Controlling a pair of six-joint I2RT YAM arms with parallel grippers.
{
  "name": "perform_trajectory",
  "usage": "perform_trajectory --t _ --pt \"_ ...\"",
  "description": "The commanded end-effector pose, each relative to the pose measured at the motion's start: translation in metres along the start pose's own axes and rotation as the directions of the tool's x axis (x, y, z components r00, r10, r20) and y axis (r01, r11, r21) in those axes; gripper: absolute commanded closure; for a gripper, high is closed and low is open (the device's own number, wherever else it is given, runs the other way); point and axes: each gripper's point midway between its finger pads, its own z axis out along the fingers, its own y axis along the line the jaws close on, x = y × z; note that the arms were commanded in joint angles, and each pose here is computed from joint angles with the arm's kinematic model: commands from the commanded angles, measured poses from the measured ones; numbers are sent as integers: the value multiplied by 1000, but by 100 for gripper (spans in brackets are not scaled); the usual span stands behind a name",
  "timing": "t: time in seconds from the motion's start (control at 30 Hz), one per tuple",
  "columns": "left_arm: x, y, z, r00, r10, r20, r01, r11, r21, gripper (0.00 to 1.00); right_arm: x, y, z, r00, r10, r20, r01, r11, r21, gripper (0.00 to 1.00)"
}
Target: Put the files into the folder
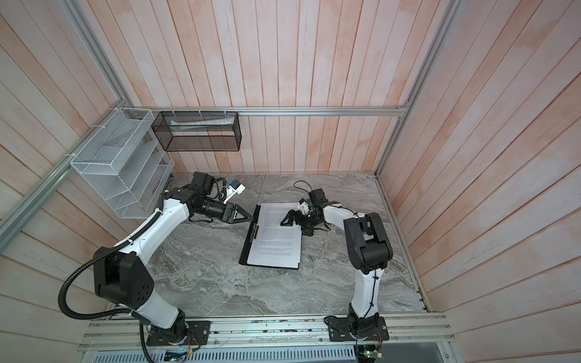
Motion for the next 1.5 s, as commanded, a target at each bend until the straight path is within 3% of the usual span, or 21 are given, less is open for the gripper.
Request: perform_trajectory --t 0.0,0.63,0.83,0.97,1.07,1.2,1.3,1.47 --pt "-7 -6 7 1000 16 6 -16 999 32 33 -7 -4 0 1000 -10 -1 10 999 32 2" --pt "-10 12 30 1000 5 -20 -4 999 38 33 -69 -41 -90 979 21 204 -88 941 328 2" --pt "-8 24 32 1000 10 -14 -10 1000 -14 33 -72 -38 -105 968 -13 252 -82 928 364 2" --pt "-5 44 30 1000 30 1 -30 990 -136 30 -68 -7 -110 948 -106 301 18 959 284 2" --pt "-3 62 23 997 69 20 -62 964 -258 25 -65 19 -125 887 -241 394 134 951 278 2" --pt "-5 84 7 992 121 46 -92 906 -412 11 -65 31 -148 799 -319 509 204 941 270 2" --pt "-8 99 -10 987 130 91 -72 876 -478 3 -66 33 -159 721 -425 548 274 900 338 2" --pt "-7 130 -41 976 99 195 20 849 -528 0 -65 24 -177 585 -550 596 310 831 463 2"
